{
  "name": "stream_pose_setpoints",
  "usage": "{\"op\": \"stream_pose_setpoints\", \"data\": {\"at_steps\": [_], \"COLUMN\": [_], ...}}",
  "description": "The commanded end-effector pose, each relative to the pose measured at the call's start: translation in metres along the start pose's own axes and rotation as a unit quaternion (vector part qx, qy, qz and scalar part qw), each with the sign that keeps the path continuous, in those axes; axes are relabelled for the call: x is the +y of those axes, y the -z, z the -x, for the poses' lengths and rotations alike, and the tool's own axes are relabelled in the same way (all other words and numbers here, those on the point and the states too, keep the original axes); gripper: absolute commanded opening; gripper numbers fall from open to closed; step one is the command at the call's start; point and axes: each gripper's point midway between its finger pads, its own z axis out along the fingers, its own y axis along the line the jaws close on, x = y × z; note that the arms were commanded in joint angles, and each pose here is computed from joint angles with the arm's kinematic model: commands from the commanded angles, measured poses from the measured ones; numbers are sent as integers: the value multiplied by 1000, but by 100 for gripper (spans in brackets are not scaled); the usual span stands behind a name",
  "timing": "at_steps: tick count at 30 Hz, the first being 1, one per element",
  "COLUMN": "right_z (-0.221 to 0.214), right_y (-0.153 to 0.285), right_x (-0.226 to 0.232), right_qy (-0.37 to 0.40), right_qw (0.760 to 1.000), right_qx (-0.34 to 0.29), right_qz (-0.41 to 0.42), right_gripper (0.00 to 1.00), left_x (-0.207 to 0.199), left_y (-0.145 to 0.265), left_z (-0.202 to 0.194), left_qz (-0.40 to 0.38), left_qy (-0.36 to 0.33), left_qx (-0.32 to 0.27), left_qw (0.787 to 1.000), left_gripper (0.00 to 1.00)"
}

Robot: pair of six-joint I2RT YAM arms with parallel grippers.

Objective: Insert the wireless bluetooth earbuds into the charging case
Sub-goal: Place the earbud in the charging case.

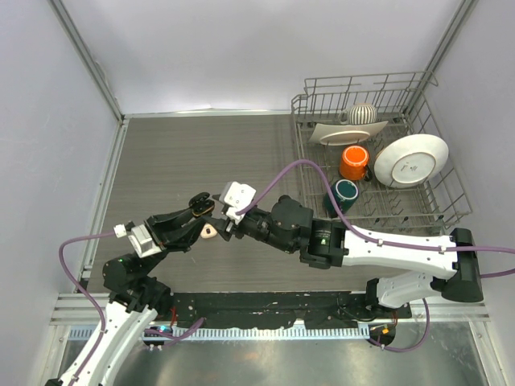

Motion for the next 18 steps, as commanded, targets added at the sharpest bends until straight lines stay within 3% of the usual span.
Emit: {"op": "stream_pose_setpoints", "data": {"at_steps": [1,11,16,18], "right_z": [25,71,72,63], "right_y": [5,46,51,55], "right_x": [-5,-47,-68,-89], "right_qy": [-17,-74,-96,-111], "right_qw": [999,985,979,969], "right_qx": [-30,-127,-99,-80], "right_qz": [-10,-92,-147,-207], "right_gripper": [59,78,81,86], "left_x": [0,2,2,1], "left_y": [-3,-1,-1,-1], "left_z": [22,18,20,19], "left_qz": [1,7,6,5], "left_qy": [-27,-32,-33,-33], "left_qx": [-35,-23,-24,-24], "left_qw": [999,999,999,999], "left_gripper": [0,0,0,0]}}
